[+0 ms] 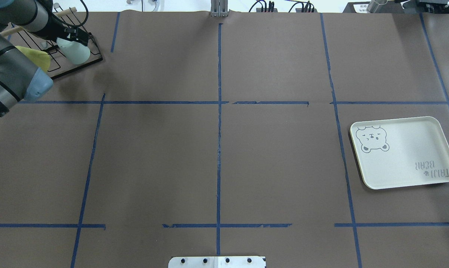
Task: Left arm grabs green cup and hands to right arm on tray
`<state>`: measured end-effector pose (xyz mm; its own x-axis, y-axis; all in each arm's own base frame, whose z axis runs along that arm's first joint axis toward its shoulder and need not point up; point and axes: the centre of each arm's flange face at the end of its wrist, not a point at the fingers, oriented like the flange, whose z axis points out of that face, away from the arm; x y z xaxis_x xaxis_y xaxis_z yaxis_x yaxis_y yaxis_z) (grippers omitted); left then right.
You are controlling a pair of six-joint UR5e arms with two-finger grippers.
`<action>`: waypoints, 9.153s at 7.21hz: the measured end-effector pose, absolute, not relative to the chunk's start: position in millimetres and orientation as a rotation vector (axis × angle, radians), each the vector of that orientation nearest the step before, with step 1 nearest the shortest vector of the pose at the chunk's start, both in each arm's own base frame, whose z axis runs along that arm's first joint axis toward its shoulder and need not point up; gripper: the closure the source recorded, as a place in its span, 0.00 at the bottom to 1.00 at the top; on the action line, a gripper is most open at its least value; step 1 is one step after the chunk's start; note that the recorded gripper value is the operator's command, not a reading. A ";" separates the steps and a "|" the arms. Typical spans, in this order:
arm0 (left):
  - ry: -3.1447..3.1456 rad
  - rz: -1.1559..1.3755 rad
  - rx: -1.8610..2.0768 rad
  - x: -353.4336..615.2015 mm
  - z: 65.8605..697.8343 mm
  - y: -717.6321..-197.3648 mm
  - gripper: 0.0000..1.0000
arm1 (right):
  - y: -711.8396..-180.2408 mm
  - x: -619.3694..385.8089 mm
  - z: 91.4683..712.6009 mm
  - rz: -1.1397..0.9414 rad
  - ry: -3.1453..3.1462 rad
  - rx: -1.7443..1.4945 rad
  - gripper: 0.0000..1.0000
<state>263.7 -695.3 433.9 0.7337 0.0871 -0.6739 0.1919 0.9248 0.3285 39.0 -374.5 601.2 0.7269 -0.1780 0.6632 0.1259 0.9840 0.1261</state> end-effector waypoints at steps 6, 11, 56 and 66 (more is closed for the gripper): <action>0.778 -0.094 0.404 219.8 421.6 -705.9 0.62 | -374.5 39.0 601.2 -0.168 -0.738 0.074 0.00; 0.916 -0.145 0.302 137.3 326.2 -660.8 0.62 | -380.5 38.2 594.0 -0.180 -0.741 0.112 0.00; 2.114 -0.148 -0.378 375.3 210.4 -347.5 0.00 | -300.3 -419.3 161.4 0.394 -2.225 0.178 1.00; 1.459 -0.468 0.129 390.9 239.9 -488.4 0.00 | -376.5 -430.0 191.8 0.325 -1.640 0.236 1.00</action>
